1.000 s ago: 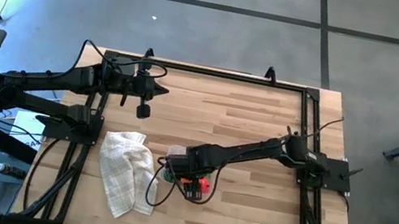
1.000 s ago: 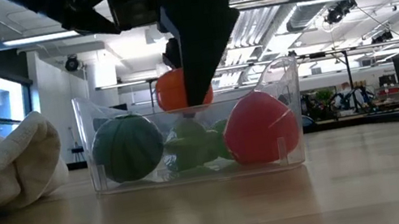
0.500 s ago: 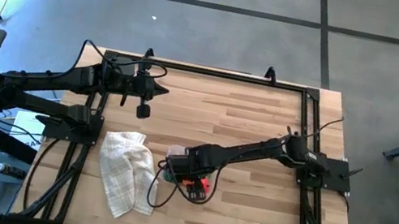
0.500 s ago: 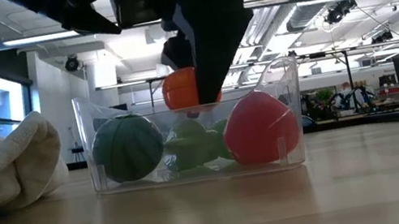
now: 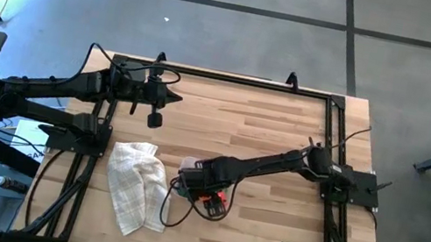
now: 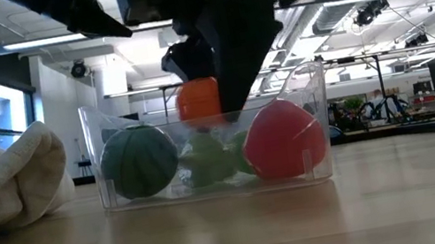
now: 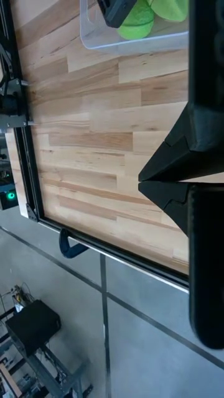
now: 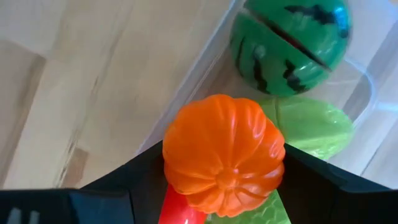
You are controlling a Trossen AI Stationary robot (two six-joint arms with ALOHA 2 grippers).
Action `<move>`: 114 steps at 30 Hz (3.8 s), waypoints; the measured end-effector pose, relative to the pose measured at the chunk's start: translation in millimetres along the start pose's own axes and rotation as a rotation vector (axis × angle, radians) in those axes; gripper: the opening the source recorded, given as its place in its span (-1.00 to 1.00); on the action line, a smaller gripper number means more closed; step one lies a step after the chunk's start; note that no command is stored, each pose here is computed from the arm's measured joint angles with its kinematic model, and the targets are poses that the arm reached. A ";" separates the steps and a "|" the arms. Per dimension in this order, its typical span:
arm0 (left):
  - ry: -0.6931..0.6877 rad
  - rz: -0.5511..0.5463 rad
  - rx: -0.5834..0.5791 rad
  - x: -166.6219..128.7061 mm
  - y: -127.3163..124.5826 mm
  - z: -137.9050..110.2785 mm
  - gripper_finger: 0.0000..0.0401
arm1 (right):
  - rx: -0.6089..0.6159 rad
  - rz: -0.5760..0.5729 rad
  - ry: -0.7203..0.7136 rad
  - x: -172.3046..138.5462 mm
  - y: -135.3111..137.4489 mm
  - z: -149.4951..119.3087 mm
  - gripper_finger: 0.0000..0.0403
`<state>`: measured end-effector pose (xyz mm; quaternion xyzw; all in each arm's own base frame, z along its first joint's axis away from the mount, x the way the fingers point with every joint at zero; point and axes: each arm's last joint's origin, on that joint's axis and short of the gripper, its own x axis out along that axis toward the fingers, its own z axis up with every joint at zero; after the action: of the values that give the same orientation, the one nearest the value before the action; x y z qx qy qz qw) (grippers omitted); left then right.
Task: Pick and placing Produce into tupperware
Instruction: Put the orange tangerine into the transparent bin, then return to Home Position
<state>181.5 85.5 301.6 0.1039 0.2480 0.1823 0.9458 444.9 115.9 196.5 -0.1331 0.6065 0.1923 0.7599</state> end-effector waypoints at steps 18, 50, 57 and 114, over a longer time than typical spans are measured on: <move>0.000 0.000 0.000 0.0 0.0 0.0 -1.00 | -0.046 -0.075 0.049 15.0 2.0 0.7 0.24; 0.000 0.000 0.000 0.1 0.0 0.0 -1.00 | 0.037 -0.156 0.043 16.4 0.1 1.9 0.43; 0.000 0.000 0.000 0.1 0.0 0.0 -1.00 | 0.030 -0.161 0.046 16.4 -0.2 1.7 0.51; 0.000 0.000 0.000 0.1 0.0 0.0 -1.00 | 0.180 -0.227 -0.072 -148.4 33.8 -44.3 -0.40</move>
<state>181.5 85.5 301.5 0.1039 0.2481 0.1825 0.9457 362.7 107.3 331.8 -0.1254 0.5748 0.0545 0.8068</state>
